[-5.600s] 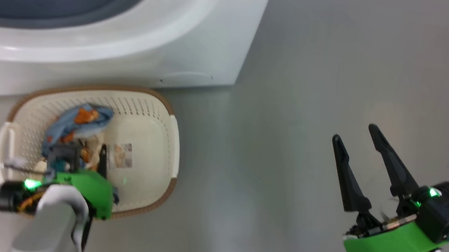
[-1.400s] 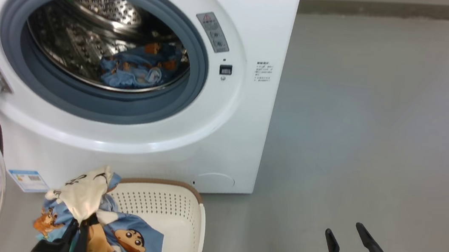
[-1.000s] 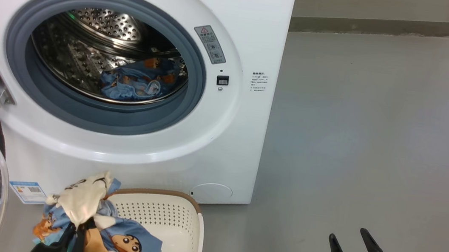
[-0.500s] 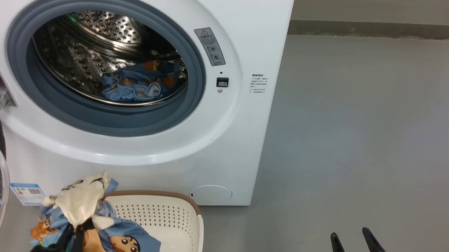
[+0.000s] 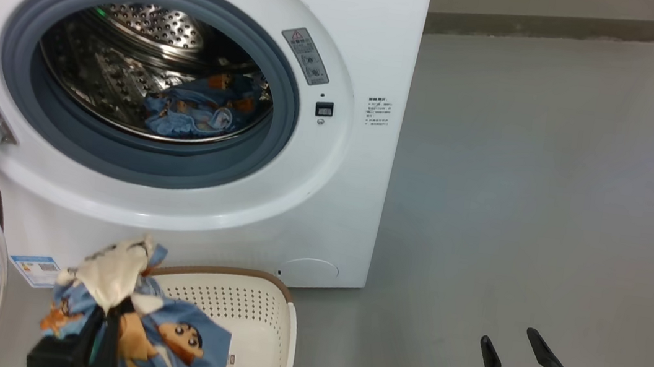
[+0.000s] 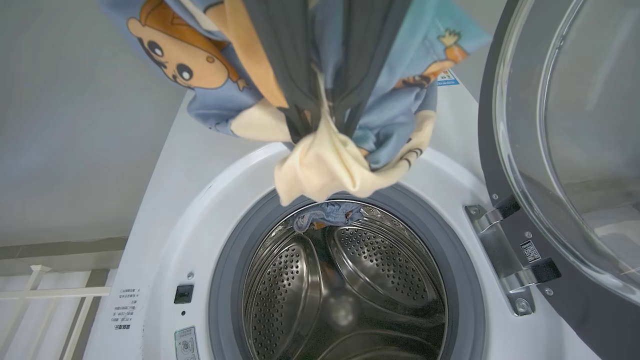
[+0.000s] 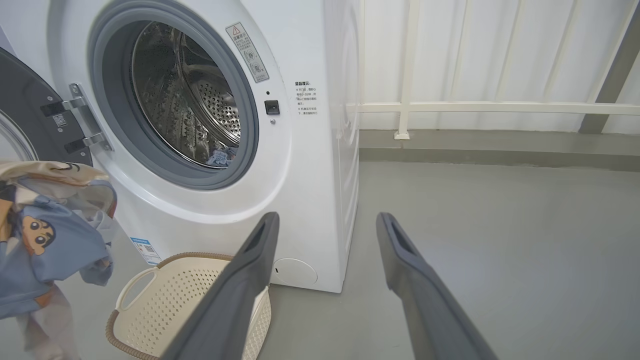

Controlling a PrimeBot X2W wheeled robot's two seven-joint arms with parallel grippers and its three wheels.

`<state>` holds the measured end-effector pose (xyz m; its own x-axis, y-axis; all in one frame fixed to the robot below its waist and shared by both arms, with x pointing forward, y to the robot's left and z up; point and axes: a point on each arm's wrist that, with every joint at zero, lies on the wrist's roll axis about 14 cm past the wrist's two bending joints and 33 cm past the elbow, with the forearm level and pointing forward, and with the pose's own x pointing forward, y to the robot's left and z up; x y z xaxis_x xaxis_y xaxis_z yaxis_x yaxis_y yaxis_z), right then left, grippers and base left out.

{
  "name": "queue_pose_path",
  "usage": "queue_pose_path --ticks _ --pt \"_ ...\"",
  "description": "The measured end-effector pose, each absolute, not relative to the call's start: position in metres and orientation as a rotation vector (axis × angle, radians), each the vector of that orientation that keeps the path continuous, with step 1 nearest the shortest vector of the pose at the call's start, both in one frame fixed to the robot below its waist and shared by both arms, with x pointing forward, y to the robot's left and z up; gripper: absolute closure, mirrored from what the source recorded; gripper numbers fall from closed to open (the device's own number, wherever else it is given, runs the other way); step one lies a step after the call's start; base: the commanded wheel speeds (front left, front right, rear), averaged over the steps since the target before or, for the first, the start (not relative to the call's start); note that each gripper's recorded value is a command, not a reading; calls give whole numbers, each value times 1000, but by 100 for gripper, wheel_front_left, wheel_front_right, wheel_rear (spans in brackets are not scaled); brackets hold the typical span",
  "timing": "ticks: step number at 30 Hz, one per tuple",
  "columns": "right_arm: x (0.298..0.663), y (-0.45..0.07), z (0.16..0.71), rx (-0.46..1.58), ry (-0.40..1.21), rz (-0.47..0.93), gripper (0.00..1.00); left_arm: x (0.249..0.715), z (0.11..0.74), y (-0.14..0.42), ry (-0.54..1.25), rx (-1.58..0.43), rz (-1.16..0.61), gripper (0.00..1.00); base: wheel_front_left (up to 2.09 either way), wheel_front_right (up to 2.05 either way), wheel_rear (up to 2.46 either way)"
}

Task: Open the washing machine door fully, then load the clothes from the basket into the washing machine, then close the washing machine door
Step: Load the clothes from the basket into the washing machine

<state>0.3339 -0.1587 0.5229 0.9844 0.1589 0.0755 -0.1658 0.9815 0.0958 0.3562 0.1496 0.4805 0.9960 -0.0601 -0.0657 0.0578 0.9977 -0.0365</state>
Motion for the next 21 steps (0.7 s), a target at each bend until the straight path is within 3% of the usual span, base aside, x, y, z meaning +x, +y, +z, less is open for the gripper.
queue_pose_path --ticks 9,21 --pt "348 -161 520 97 -55 166 0 404 494 141 35 -113 -82 100 0 0 0" --pt "389 -174 507 115 -50 141 0 520 508 127 40 -162 -138 100 0 0 0"
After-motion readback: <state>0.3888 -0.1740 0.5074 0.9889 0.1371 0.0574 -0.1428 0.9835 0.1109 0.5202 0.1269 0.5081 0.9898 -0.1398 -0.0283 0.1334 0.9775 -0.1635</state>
